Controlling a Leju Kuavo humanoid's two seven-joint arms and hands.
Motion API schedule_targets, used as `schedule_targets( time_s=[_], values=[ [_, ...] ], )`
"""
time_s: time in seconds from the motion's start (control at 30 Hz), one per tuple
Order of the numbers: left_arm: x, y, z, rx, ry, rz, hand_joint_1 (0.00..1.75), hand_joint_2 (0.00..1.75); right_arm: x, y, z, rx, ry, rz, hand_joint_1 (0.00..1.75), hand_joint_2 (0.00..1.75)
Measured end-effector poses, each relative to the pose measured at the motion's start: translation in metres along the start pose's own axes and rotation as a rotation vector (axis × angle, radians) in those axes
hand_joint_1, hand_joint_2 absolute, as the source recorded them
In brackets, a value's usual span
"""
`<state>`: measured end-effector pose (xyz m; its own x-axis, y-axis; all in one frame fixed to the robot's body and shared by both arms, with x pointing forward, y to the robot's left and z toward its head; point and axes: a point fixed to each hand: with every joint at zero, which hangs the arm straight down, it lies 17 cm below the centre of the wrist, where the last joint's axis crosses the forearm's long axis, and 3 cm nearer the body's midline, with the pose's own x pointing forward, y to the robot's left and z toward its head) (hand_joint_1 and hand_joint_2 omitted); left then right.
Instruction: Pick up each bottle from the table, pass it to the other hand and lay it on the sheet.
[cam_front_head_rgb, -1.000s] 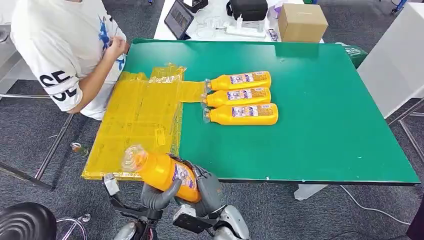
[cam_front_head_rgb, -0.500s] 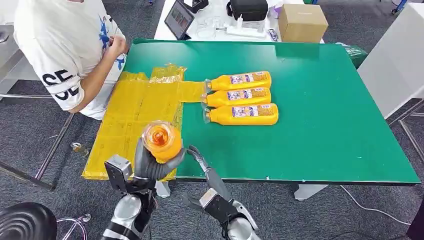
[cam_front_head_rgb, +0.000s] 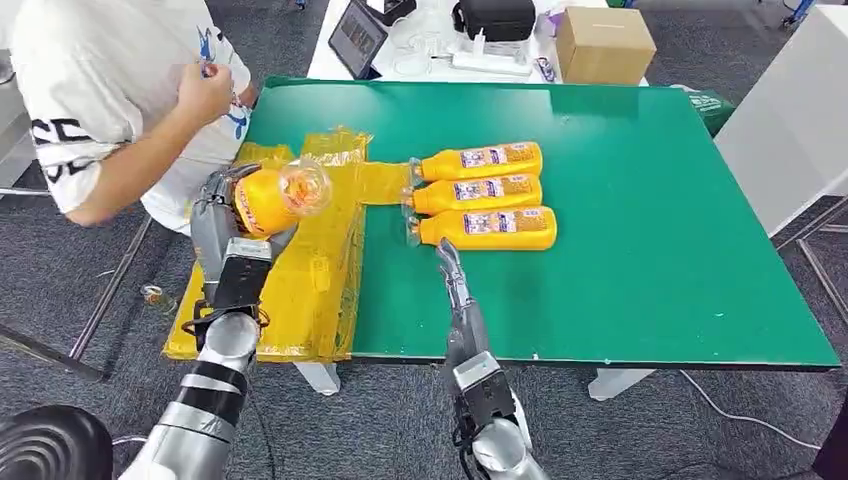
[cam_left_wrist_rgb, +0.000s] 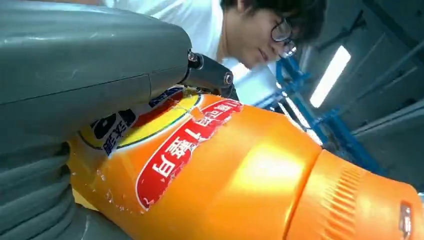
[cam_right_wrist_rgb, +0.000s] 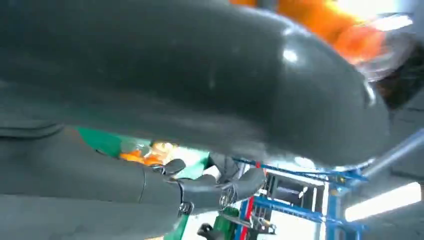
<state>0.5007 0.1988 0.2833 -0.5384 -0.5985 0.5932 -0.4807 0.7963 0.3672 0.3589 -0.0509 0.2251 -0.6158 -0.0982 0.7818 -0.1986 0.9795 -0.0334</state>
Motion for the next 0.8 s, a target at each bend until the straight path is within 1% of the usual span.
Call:
schedule_targets(
  time_s=[0.07,0.13,0.2,0.27,0.37,0.47,0.6,0.8],
  values=[
    [-0.017,-0.019,0.003,-0.103,-0.014,-0.196,1.75,1.75,0.011,-0.022,-0.010,-0.102,-0.023,0.008,0.00,0.00],
    [-0.039,-0.038,0.012,-0.222,-0.033,-0.367,1.75,1.75,0.019,-0.041,-0.016,-0.174,-0.041,0.006,0.00,0.00],
    [-0.066,-0.057,0.026,-0.342,-0.027,-0.511,1.75,1.75,0.026,-0.055,-0.019,-0.222,-0.052,-0.014,0.00,0.00],
    [-0.091,-0.065,0.041,-0.422,0.004,-0.580,1.75,1.75,0.028,-0.064,-0.020,-0.250,-0.057,-0.022,0.00,0.00],
    [-0.123,-0.076,0.068,-0.559,0.062,-0.624,1.75,1.75,0.025,-0.074,-0.020,-0.270,-0.049,-0.026,0.00,0.00],
    [-0.143,-0.083,0.092,-0.663,0.077,-0.667,1.75,1.75,0.024,-0.077,-0.020,-0.279,-0.046,-0.031,0.00,0.00],
    [-0.156,-0.084,0.110,-0.719,0.105,-0.672,1.75,1.75,0.023,-0.081,-0.021,-0.290,-0.044,-0.034,0.00,0.00],
    [-0.166,-0.085,0.119,-0.769,0.140,-0.635,1.75,1.75,0.020,-0.084,-0.020,-0.299,-0.035,-0.039,0.00,0.00]
  ],
)
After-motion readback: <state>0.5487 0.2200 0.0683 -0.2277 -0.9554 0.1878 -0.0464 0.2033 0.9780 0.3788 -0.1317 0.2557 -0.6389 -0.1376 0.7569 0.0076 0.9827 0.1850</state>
